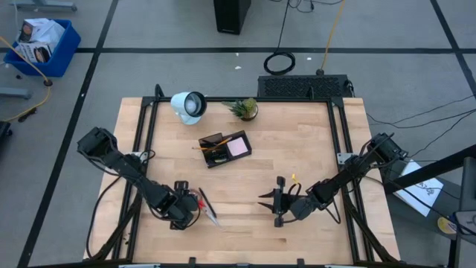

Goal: Pick and place office supplies into organizer
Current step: Put the red scissors into the black desk organizer

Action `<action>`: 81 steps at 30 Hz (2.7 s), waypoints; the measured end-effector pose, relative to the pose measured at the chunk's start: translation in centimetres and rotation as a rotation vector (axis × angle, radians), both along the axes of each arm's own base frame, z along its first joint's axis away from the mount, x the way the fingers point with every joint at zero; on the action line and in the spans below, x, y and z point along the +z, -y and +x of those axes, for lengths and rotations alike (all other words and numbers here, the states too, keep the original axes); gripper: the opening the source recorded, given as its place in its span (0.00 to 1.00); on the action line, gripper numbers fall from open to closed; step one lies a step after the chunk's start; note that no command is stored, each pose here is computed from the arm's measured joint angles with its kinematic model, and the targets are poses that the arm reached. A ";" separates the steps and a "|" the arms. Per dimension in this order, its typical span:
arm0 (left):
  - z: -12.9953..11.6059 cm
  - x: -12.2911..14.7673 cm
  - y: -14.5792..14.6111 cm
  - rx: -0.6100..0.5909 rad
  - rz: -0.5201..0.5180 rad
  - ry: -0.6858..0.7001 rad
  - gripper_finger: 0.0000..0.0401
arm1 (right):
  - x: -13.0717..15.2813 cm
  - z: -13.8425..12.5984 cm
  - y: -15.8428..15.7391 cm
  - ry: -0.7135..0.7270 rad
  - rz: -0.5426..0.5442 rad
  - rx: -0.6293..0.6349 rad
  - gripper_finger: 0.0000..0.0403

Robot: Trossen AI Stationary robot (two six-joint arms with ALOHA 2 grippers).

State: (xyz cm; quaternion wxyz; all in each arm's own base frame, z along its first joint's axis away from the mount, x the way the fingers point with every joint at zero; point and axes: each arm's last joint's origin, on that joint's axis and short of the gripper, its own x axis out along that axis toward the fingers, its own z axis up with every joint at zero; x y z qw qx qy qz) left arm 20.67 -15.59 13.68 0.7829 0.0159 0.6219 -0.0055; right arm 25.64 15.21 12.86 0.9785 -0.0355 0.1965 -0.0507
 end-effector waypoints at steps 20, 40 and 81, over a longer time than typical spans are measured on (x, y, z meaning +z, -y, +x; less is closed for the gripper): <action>0.4 -0.1 -0.4 0.015 -0.013 0.006 0.54 | 0.0 0.0 0.1 0.002 0.000 -0.004 0.23; 0.5 -0.1 -0.5 0.018 0.020 0.027 0.03 | 0.0 0.2 0.3 0.003 0.005 -0.015 0.23; 6.5 9.3 0.3 -0.208 0.183 0.298 0.04 | 2.5 5.4 11.2 0.157 0.926 0.003 0.50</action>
